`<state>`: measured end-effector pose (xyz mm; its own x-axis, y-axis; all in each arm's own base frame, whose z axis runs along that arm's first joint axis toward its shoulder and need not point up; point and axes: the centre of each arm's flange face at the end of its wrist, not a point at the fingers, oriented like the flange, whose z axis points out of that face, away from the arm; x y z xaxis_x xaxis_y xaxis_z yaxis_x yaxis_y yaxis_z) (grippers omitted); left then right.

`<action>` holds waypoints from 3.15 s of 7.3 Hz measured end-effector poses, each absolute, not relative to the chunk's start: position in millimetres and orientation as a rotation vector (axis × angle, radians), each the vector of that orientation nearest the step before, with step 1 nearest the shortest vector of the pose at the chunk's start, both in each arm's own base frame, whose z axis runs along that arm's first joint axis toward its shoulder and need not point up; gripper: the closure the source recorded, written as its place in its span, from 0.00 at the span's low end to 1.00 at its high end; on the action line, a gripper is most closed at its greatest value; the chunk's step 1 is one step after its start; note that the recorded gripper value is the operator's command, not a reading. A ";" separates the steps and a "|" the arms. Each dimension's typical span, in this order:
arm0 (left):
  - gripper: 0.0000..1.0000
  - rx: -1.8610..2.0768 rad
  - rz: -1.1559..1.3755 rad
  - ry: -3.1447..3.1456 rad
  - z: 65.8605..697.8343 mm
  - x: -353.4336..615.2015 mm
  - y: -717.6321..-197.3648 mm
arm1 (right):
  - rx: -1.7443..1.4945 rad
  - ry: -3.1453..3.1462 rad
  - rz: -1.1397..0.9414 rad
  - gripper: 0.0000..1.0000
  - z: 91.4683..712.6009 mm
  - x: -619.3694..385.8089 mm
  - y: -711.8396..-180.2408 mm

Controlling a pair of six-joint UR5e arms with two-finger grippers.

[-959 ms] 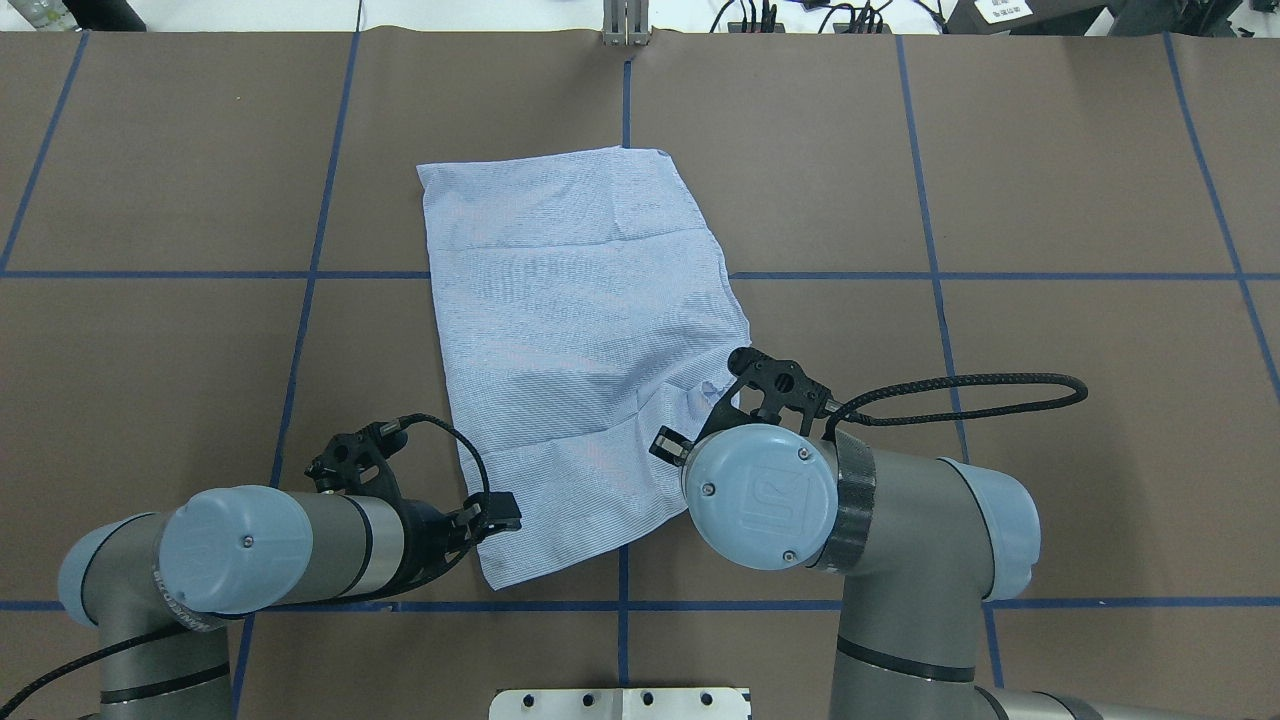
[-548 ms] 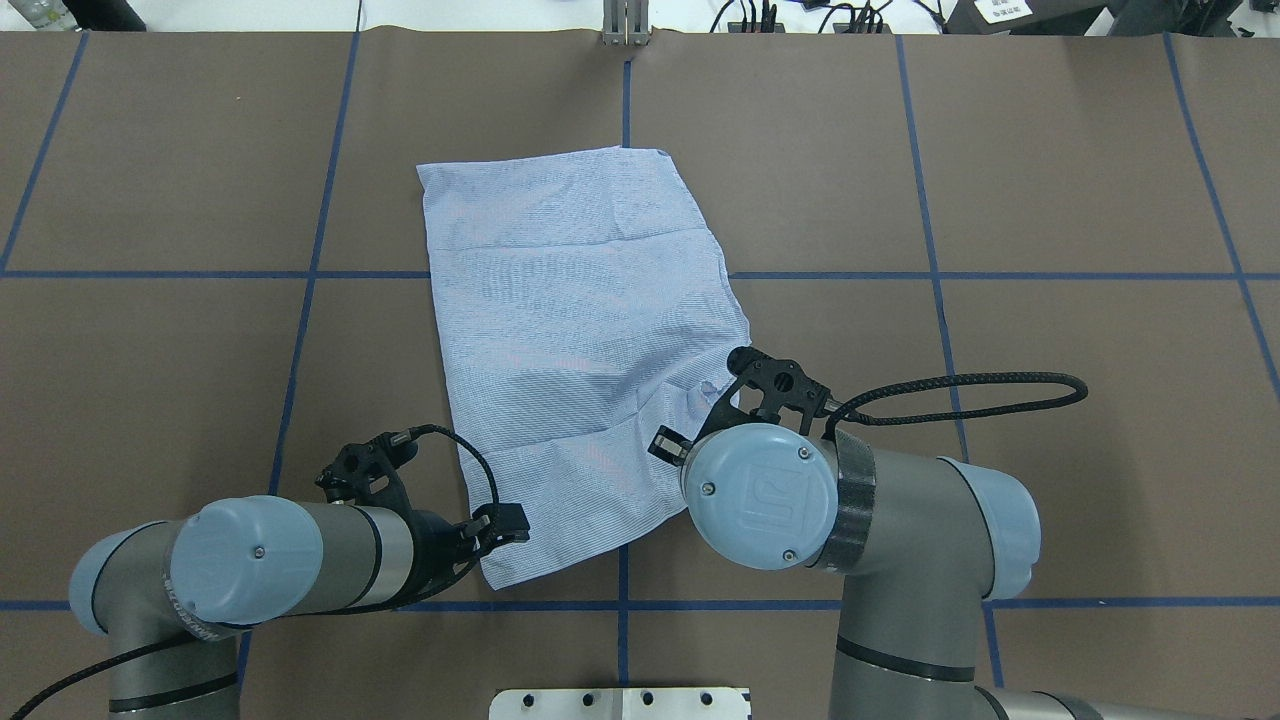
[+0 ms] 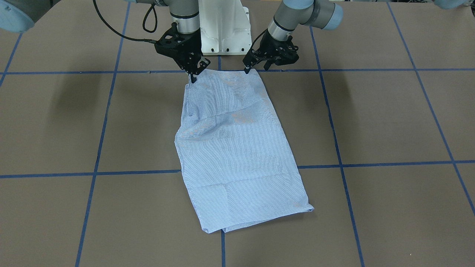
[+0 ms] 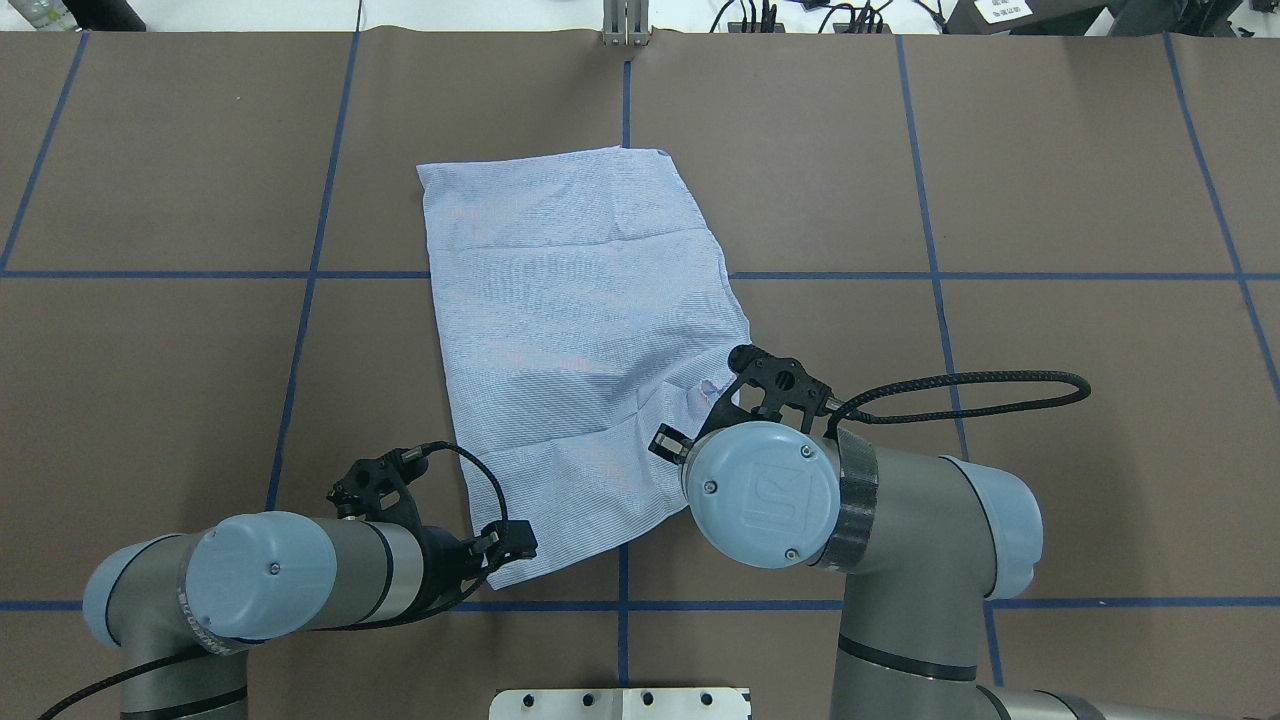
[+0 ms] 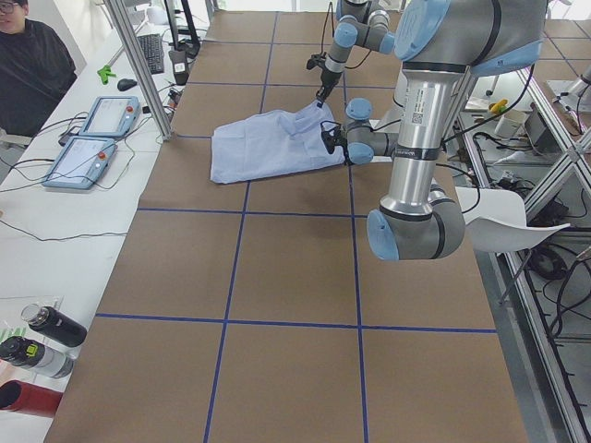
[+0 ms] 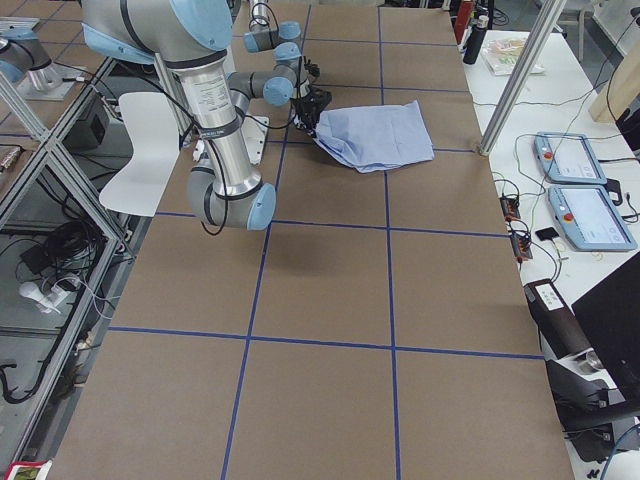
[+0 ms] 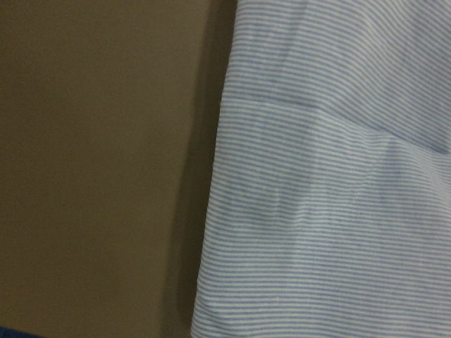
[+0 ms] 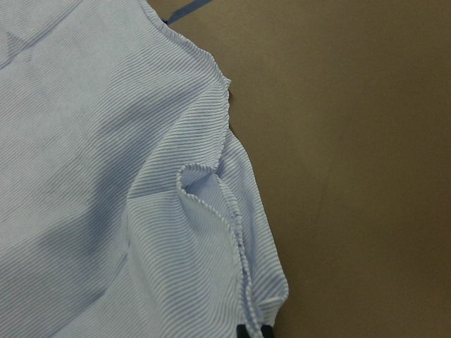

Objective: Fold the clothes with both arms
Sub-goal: 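Grasp the shirt edge nearest the robot with the left gripper, then lift the near edge with both grippers and fold it farther from the robot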

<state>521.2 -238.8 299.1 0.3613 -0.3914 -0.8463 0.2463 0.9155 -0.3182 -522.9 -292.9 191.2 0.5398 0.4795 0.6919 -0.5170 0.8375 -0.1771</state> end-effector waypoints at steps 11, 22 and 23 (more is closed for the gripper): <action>1.00 -0.134 -0.399 1.189 267.9 513.4 -248.6 | 0.051 -0.799 0.595 1.00 196.6 -520.1 -293.3; 1.00 0.058 -0.417 1.156 193.9 397.5 -365.9 | 0.168 -0.775 0.587 1.00 144.7 -482.6 -332.3; 1.00 0.104 -0.424 1.138 194.7 394.5 -391.5 | 0.201 -0.782 0.592 1.00 139.1 -485.3 -361.0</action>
<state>394.5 -391.5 194.7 0.3496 -0.2741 -0.8959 0.3788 0.9160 -0.1324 -485.3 -361.0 139.1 0.5576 0.4258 0.7126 -0.5702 0.8203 -0.0440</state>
